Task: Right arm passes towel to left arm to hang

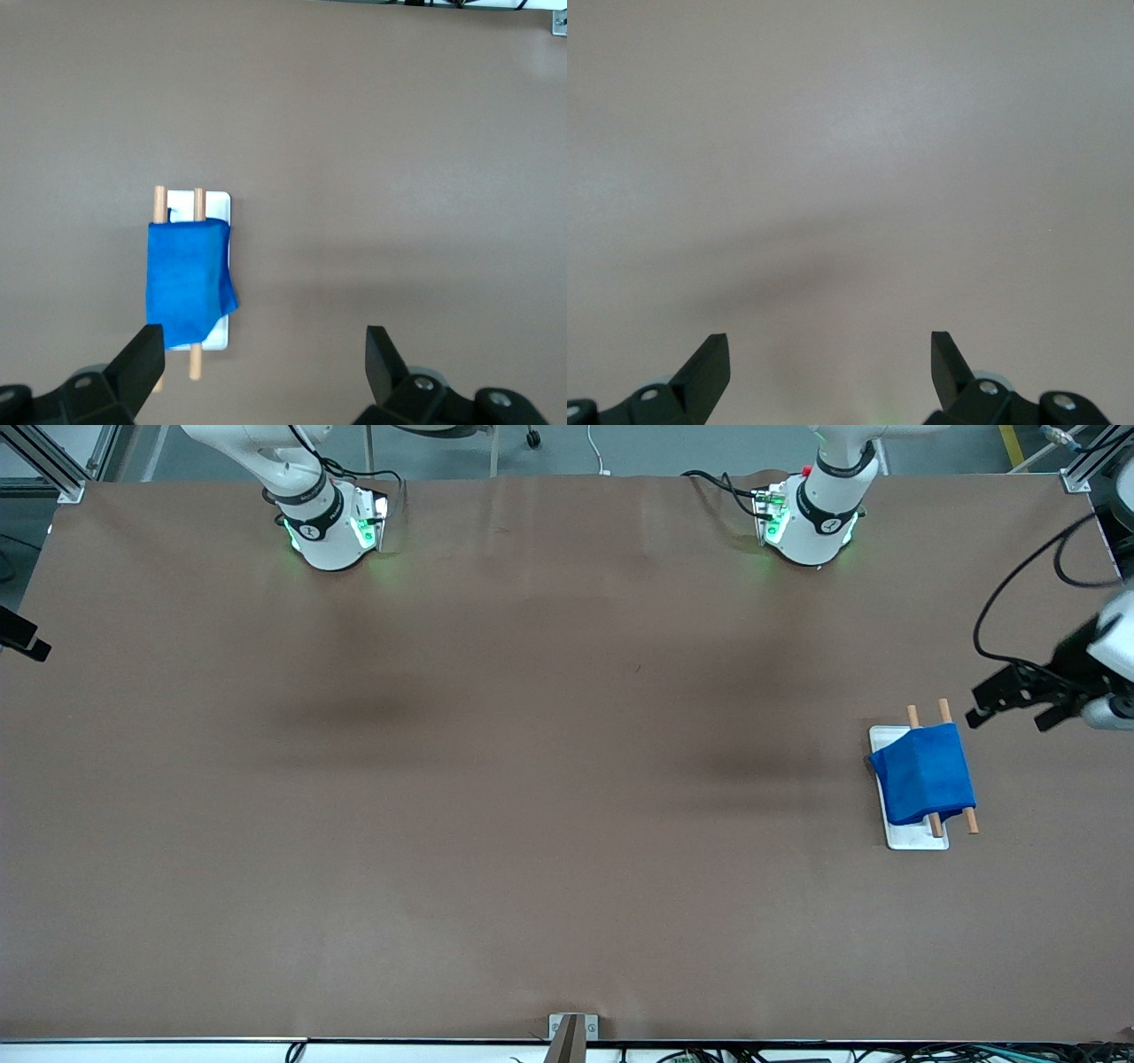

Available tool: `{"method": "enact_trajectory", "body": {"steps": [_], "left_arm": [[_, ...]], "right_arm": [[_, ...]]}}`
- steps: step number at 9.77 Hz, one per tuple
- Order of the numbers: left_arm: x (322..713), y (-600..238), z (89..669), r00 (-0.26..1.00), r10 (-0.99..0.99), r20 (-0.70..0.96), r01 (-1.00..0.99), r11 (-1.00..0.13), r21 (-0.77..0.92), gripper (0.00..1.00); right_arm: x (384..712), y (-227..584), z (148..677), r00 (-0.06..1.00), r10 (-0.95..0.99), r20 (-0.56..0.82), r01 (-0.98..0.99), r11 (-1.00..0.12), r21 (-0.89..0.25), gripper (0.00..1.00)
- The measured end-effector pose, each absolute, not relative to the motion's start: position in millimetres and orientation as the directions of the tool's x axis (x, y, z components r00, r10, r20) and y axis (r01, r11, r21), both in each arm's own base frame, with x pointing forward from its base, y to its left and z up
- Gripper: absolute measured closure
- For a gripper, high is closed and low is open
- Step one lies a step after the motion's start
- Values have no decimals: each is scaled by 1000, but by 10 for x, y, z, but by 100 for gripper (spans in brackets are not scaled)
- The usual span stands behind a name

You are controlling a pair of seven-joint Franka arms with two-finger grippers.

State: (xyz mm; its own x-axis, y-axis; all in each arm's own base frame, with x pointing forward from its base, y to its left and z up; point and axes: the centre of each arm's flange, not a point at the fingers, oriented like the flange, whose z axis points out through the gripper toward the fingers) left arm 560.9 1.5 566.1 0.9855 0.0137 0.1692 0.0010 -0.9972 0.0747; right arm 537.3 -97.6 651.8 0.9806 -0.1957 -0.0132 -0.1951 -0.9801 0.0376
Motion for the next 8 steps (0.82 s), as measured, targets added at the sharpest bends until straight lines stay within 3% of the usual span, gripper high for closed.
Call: {"method": "enact_trajectory", "body": {"steps": [5, 8], "left_arm": [[5426, -287, 6567, 993, -33, 116, -40, -998, 57, 0], [5414, -273, 6671, 997, -36, 67, -39, -998, 56, 0]], "right_arm": [[5382, -942, 6514, 982, -190, -14, -189, -981, 37, 0], [5424, -938, 6556, 982, -185, 26, -186, -982, 36, 0]]}}
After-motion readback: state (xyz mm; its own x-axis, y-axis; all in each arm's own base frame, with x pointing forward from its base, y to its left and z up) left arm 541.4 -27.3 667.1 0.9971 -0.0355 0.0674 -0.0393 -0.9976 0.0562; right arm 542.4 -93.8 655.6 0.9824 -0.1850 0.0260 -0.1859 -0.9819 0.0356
